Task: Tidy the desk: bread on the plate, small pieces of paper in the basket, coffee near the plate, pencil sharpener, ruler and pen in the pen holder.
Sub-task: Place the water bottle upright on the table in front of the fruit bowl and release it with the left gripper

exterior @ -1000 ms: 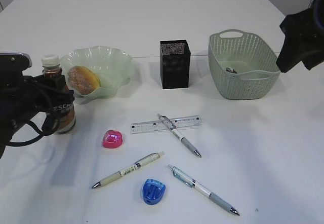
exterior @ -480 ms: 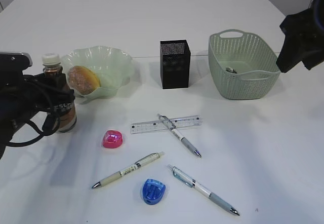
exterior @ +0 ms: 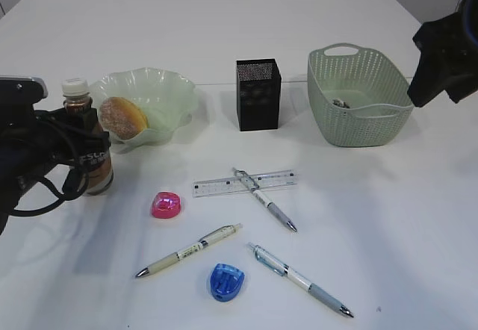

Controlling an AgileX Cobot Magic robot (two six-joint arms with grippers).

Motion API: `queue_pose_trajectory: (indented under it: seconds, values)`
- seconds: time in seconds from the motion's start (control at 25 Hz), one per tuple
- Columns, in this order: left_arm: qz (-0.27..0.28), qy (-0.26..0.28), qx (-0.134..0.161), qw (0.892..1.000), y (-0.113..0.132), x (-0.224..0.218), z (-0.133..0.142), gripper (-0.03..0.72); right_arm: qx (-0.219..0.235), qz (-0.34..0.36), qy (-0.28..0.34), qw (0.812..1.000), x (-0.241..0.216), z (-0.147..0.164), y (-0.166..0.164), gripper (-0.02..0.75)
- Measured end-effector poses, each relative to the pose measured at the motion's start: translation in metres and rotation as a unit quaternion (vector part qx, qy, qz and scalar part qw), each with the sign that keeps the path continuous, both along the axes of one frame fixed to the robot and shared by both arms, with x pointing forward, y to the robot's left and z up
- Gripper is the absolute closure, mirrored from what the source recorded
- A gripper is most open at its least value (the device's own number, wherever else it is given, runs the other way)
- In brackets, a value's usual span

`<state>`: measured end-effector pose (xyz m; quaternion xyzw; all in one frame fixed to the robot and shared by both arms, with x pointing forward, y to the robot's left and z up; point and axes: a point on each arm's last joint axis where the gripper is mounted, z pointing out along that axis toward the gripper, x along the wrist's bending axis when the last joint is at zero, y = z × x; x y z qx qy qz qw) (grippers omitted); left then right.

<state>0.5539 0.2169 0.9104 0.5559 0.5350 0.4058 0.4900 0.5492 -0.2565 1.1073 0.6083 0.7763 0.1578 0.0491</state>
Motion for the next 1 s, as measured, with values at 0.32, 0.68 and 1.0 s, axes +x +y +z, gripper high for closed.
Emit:
queue_pose_trajectory:
  seconds: [0.32,0.68,1.0]
  values:
    - [-0.006,-0.001,0.002,1.000,-0.0010,-0.0001,0.0001,0.397,0.000,0.000,0.000,1.000,0.0000,0.0000,0.0000,0.299]
    - [-0.012,0.001,0.005,1.000,-0.0015,-0.0016,-0.0009,0.395,0.000,0.000,0.000,1.000,0.0000,0.0000,0.0000,0.299]
    - [-0.016,0.001,0.007,1.000,-0.0020,-0.0021,-0.0013,0.364,0.002,0.001,0.000,1.000,0.0000,0.0001,0.0003,0.299]
